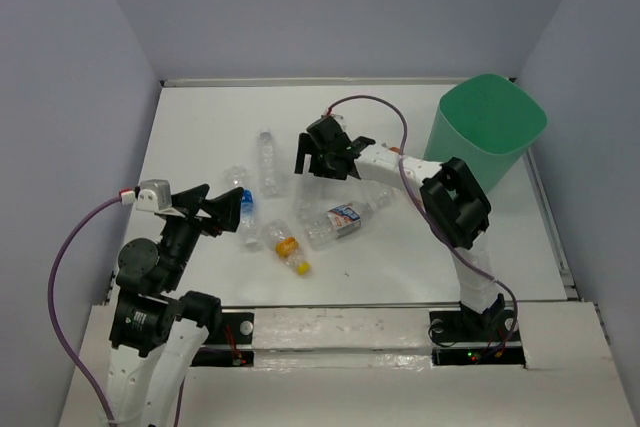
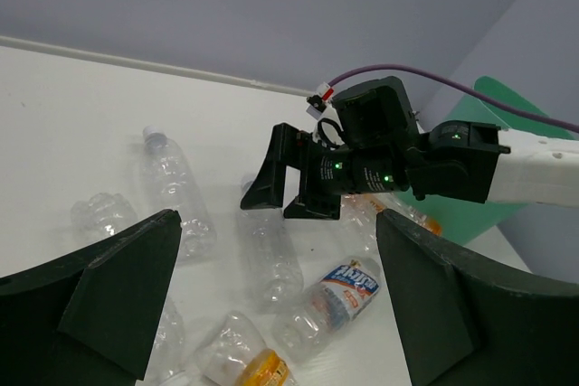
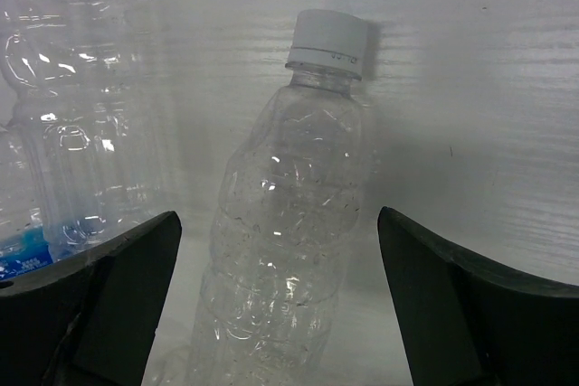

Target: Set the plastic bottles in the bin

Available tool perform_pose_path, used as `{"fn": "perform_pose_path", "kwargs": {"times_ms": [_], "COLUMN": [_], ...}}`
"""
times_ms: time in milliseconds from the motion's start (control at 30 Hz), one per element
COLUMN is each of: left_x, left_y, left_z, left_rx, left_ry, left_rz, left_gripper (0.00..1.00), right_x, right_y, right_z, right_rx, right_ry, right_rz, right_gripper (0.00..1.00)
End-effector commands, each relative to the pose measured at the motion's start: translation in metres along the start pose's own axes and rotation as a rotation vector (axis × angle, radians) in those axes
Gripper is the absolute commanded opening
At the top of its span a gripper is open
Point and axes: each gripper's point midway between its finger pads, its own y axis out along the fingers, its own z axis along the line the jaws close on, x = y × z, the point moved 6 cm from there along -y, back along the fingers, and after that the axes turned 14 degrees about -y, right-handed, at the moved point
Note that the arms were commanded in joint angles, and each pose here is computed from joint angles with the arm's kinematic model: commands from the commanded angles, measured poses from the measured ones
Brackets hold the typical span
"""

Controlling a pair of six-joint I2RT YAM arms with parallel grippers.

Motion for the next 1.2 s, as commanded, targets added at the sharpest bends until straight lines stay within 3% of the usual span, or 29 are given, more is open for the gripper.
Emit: {"fn": "perform_pose_path", "kwargs": {"times_ms": [0, 100, 267, 433, 533, 767, 900, 933, 1100, 1133, 1167], "left_x": [0.004, 0.004, 0.004, 0.004, 0.003, 0.002, 0.003, 0.003, 0.003, 0.003, 0.002], "left_y": [0.0, -0.001, -0.001, 0.0, 0.0, 0.002, 0.001, 0.001, -0.001, -0.001, -0.001], "left_z": [-0.008, -0.009, -0.009, -0.009, -0.009, -0.008, -0.008, -0.009, -0.011, -0.011, -0.011], "left_rx": [-0.066, -0.068, -0.069, -0.068, -0.066, -0.066, -0.066, -0.068, -0.084, -0.087, -0.09], "left_ry": [0.007, 0.005, 0.005, 0.005, 0.005, 0.008, 0.008, 0.008, 0.009, 0.009, 0.009], "left_rz": [-0.025, -0.023, -0.027, -0.023, -0.021, -0.013, -0.015, -0.018, -0.019, -0.016, -0.014], "left_gripper": [0.99, 0.99, 0.99, 0.99, 0.99, 0.99, 0.99, 0.99, 0.99, 0.99, 0.99], "right_x": [0.007, 0.004, 0.005, 0.01, 0.015, 0.076, 0.12, 0.14, 0.175, 0.184, 0.189], "right_y": [0.003, 0.012, 0.017, 0.021, 0.02, -0.017, -0.078, -0.112, -0.222, -0.265, -0.284], "right_z": [0.002, -0.001, 0.002, -0.005, -0.009, -0.001, 0.001, -0.001, -0.04, -0.056, -0.066], "right_rx": [0.006, 0.013, 0.014, 0.012, 0.006, 0.045, 0.053, 0.046, -0.194, -0.296, -0.334], "right_ry": [0.053, 0.062, 0.091, 0.137, 0.148, 0.104, 0.025, 0.022, -0.121, -0.141, -0.088], "right_rz": [-0.015, 0.008, 0.009, 0.001, -0.016, -0.255, -0.449, -0.546, -0.802, -0.895, -0.952], "right_gripper": [0.95, 0.93, 0.8, 0.75, 0.61, 0.53, 0.53, 0.53, 0.54, 0.55, 0.55]}}
